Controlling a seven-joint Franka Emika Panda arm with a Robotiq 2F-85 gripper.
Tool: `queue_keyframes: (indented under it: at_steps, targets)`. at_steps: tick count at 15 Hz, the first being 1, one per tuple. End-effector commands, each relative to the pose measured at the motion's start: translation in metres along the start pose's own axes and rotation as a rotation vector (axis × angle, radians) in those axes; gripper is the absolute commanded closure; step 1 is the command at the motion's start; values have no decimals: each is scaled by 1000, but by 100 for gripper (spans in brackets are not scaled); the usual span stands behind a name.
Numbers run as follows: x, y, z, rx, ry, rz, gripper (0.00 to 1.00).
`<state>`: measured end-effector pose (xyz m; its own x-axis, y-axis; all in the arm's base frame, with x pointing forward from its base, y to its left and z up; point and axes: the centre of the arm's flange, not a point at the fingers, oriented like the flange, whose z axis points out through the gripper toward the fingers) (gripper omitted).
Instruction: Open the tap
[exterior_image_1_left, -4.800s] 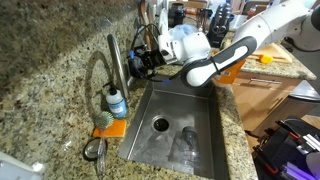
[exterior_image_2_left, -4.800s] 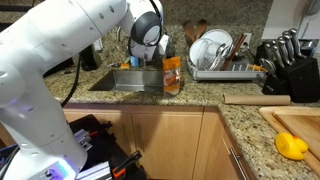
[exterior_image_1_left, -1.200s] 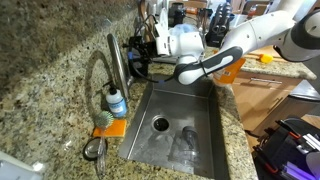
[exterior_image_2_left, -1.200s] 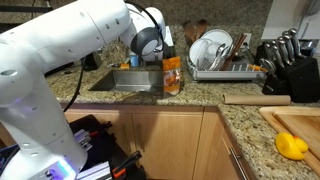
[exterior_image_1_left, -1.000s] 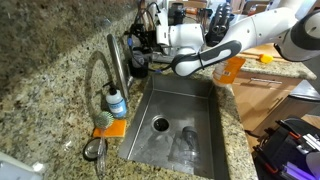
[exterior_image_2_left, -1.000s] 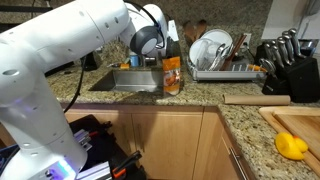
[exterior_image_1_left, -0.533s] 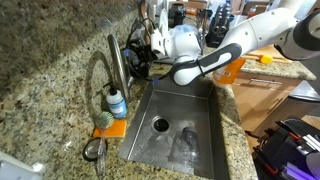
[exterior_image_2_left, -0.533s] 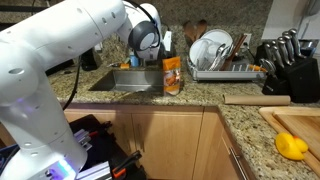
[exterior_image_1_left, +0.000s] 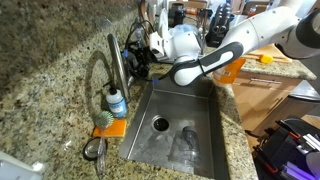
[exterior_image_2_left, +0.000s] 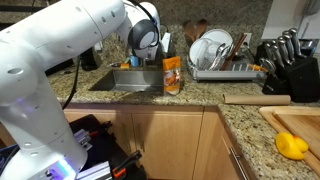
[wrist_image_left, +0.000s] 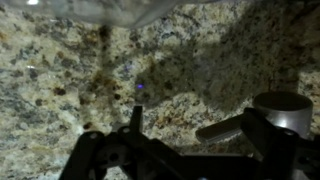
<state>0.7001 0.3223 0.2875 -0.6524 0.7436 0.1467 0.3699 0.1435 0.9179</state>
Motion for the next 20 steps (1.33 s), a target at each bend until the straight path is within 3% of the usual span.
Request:
queue_keyframes:
  at_steps: [1, 4, 9, 10, 13, 15, 18, 20]
  targets:
    - [12, 1, -2, 61, -40, -1, 0]
    - [25, 5, -6, 95, -110, -59, 0]
    - [68, 44, -31, 88, -139, -158, 0]
    - [36, 39, -5, 60, -132, -139, 0]
    - [41, 45, -8, 54, -132, -141, 0]
    - [41, 50, -8, 19, -80, -123, 0]
    - [62, 60, -7, -81, -13, -204, 0]
    - [70, 61, -6, -90, -2, -192, 0]
